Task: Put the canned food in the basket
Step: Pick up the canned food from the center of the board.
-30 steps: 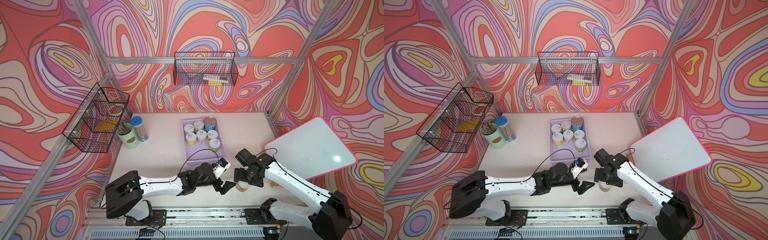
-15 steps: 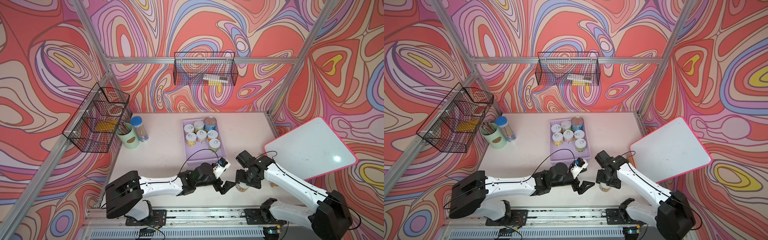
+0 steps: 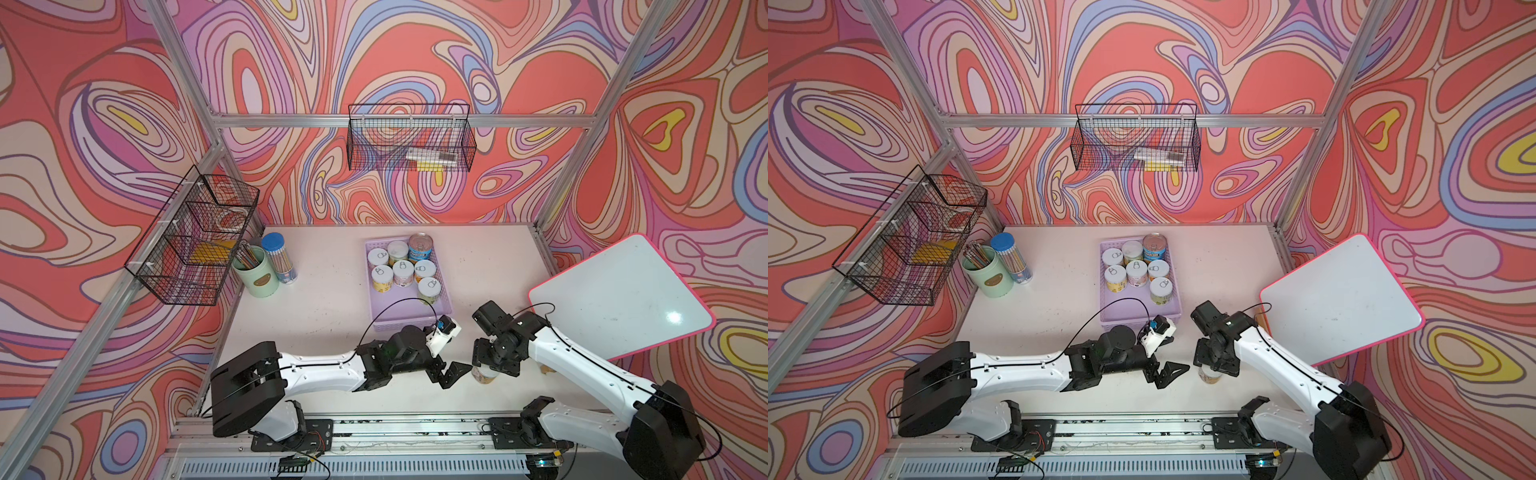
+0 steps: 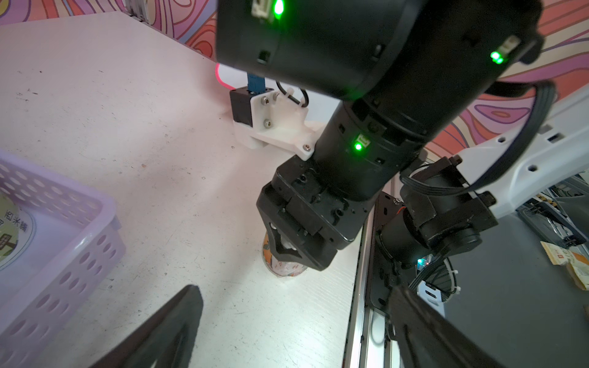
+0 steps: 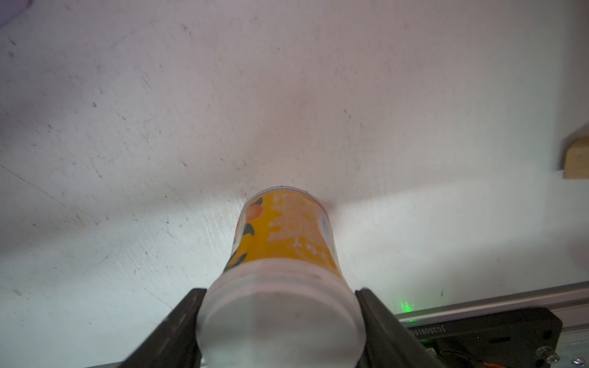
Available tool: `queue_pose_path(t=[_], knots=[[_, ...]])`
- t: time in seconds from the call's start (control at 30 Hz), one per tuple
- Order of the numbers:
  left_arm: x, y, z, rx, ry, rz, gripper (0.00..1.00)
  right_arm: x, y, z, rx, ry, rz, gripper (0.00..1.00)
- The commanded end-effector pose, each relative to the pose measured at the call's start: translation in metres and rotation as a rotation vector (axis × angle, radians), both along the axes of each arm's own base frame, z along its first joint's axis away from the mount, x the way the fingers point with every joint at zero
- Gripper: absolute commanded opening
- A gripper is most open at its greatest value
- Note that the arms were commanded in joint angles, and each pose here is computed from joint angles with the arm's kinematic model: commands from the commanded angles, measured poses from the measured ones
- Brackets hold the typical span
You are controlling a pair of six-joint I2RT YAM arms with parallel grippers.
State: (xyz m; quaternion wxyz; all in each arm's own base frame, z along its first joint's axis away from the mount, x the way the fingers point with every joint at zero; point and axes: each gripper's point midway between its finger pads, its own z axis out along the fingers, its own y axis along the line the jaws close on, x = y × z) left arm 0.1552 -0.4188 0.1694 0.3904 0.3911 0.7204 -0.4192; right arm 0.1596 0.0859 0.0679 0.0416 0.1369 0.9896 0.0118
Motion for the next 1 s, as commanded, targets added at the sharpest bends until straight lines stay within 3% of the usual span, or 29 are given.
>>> queue_pose_path(t=[0.0,0.5,0.97], knots=[[-0.001,-0.002,0.001,-0.011,0.001,-0.002,0.97,0.000,-0.002,-0.002,-0.004,-0.007,-0.007,0.70],[0.011,0.003,0.009,-0.041,0.009,0.056,0.99,0.019,-0.003,0.034,-0.032,-0.089,0.049,0.57],[0.067,0.043,0.041,-0.182,0.084,0.171,0.99,0.053,0.004,0.107,-0.073,-0.197,0.184,0.49]])
